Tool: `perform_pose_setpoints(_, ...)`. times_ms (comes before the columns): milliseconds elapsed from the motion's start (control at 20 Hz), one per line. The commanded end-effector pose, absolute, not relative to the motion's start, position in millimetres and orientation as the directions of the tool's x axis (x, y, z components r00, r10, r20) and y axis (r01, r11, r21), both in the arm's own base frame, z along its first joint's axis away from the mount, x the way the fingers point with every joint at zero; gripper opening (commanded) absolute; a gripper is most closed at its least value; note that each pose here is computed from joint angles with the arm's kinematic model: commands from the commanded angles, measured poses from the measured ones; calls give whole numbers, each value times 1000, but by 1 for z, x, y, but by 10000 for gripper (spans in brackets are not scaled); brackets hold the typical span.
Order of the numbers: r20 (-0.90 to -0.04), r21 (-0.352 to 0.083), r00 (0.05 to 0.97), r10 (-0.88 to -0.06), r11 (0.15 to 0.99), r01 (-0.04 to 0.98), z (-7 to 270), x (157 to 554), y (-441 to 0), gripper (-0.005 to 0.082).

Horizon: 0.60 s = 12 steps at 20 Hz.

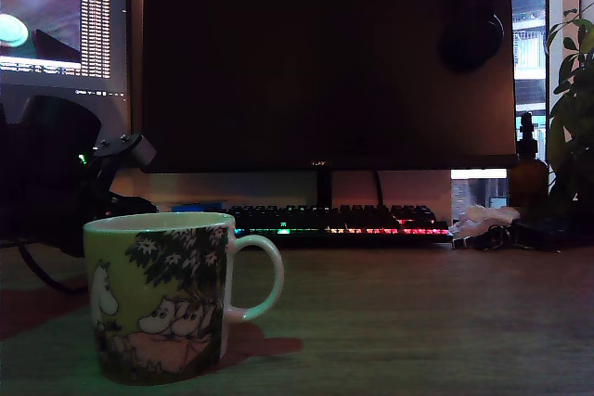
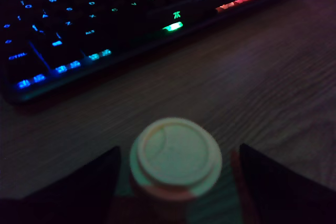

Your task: Pick up the coffee capsules on the table and drop them inside the coffee cup

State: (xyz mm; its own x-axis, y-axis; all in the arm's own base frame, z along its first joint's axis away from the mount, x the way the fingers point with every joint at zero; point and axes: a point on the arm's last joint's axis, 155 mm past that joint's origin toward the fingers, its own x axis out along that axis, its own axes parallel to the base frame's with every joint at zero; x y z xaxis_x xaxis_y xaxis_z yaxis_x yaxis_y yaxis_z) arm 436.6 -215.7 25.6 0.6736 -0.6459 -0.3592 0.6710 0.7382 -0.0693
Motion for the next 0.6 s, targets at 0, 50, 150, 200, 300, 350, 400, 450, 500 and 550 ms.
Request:
perform_pose_setpoints(0,-386,-89,665,-639,744,663,13,434,-215,656)
perform_pose_setpoints(50,-388,-87,670,-633,748,658,12,435,-214,656)
perform_pose_setpoints(150,-392,-85,673,-628,753,653,11,435,-213,643)
perform_pose_setpoints(200,-391,-85,673,-628,753,653,11,435,-213,598)
perform_pose_setpoints(300,-392,-85,673,-628,753,653,11,435,-213,437)
perform_pose_setpoints(350,-394,-86,672,-627,753,653,11,435,-213,339)
perform_pose_setpoints(400,-396,-87,671,-627,753,652,10,435,-212,266)
perform_pose_setpoints(450,-399,-88,669,-626,753,652,9,434,-212,224)
perform_pose_setpoints(500,-404,-90,667,-626,753,651,8,434,-212,212)
perform_pose_setpoints(550,-408,-92,665,-625,753,651,7,433,-212,212)
